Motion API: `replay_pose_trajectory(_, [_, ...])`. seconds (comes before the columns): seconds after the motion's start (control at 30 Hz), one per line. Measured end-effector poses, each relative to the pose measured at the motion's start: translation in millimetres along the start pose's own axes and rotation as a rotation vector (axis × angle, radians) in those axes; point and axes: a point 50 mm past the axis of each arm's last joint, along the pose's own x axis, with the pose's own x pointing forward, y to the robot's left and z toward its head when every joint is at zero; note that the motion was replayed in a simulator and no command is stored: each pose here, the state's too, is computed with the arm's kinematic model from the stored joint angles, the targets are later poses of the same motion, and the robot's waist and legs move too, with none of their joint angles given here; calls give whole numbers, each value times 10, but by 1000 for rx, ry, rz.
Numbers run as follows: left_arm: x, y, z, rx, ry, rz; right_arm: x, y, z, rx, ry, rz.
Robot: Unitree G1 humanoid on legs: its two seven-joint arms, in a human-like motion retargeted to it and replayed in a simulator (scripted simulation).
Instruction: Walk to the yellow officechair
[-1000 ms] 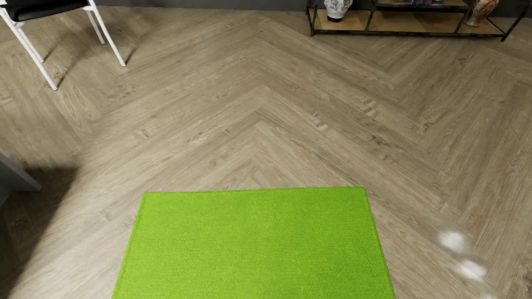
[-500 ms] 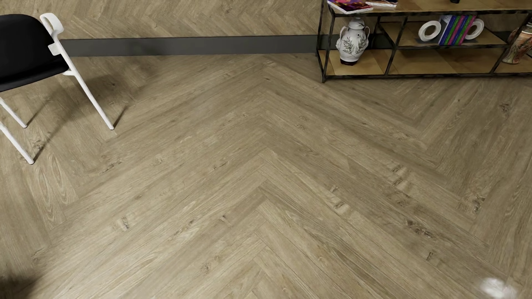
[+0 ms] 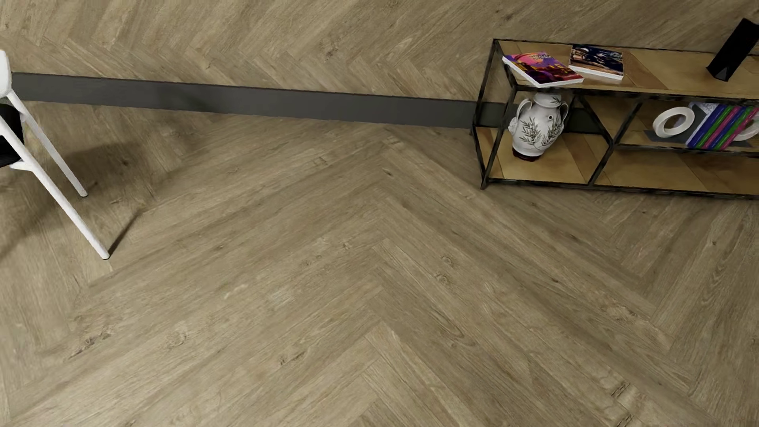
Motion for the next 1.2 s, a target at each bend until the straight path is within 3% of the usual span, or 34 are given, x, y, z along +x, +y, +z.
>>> replay_pose_trajectory(0.17, [-33, 447, 523, -32, -208, 126, -190, 364, -612, -7, 219, 97])
replay_pose_trajectory(0.27, [-47, 551, 373, -114, -163, 176, -307, 482, -824, -31, 289, 139])
replay_pose_trajectory(0.33, [-29, 357, 116, -149, -65, 136, -368, 484, -945, -28, 335, 139])
replay_pose_trajectory(0.67, [-291, -65, -727, -150, 194, 45, -93, -437, -30, 30, -18, -130])
replay_pose_trajectory(0.73, [-251, -41, -702, -111, 205, 33, -48, -460, 59, 89, -39, -155])
replay_pose_trajectory(0.83, [-183, 303, -537, -102, 160, 116, 27, -196, 247, 37, -89, -64])
replay_pose_trajectory(0.97, [-146, 380, -244, -111, 33, 139, -62, 243, -185, 11, 56, 60])
replay_pose_trajectory(1.2, [-70, 626, 470, -33, -196, 175, -535, 632, -1145, -47, 393, 190])
